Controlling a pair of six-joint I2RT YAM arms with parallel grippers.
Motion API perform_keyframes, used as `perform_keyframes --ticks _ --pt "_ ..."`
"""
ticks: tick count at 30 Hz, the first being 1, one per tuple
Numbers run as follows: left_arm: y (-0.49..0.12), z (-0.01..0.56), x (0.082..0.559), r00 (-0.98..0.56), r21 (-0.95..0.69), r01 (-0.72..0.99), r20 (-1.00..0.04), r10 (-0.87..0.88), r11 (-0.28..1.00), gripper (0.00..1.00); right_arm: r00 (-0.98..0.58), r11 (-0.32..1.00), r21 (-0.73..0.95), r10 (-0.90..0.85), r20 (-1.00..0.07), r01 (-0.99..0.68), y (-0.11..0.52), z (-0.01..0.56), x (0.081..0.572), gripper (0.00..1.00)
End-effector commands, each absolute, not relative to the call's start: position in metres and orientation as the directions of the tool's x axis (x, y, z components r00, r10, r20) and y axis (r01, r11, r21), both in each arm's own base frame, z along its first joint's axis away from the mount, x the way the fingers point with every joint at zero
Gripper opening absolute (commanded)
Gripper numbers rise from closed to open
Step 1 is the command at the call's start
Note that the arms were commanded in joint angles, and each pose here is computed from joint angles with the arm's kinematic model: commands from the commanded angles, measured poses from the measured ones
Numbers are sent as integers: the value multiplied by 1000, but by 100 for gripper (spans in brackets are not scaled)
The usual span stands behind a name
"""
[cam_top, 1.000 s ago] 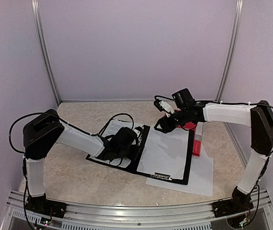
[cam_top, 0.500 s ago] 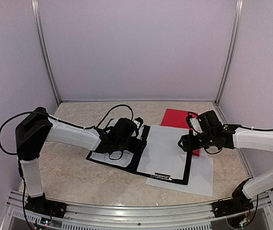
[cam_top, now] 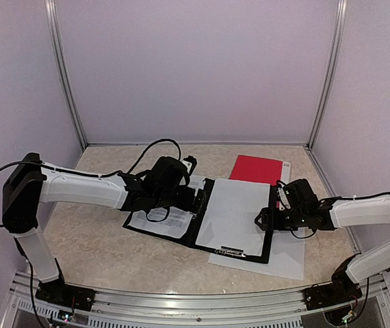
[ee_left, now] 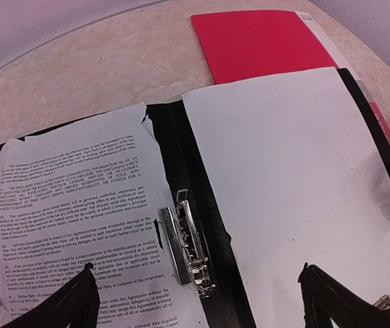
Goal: Put the files into the folder
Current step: Pick up the folder with files from the center of the board, then pass from the right arm to the left
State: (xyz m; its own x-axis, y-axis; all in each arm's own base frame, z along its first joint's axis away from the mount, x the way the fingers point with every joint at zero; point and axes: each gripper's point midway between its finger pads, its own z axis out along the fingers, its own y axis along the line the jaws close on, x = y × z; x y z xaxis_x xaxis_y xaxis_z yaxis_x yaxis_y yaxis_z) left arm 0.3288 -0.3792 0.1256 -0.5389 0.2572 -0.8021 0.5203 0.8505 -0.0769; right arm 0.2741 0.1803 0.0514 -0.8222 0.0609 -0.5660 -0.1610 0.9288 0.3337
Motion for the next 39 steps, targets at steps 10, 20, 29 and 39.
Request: perform_keyframes --ticks 10,20,29,39 --pt "-359 128 323 -568 -54 480 -780 264 875 99 -817 823 554 232 -527 -124 203 54 274 85" --pt "-377 139 287 -485 -63 666 -794 367 743 99 -769 709 669 296 -567 -221 229 117 288 83" --pt "-404 142 221 -293 25 867 -783 548 498 99 -729 622 715 321 -604 -319 252 178 293 83" --pt "-441 139 180 -101 137 930 -797 595 342 99 -728 565 709 255 -637 -422 295 212 293 83"
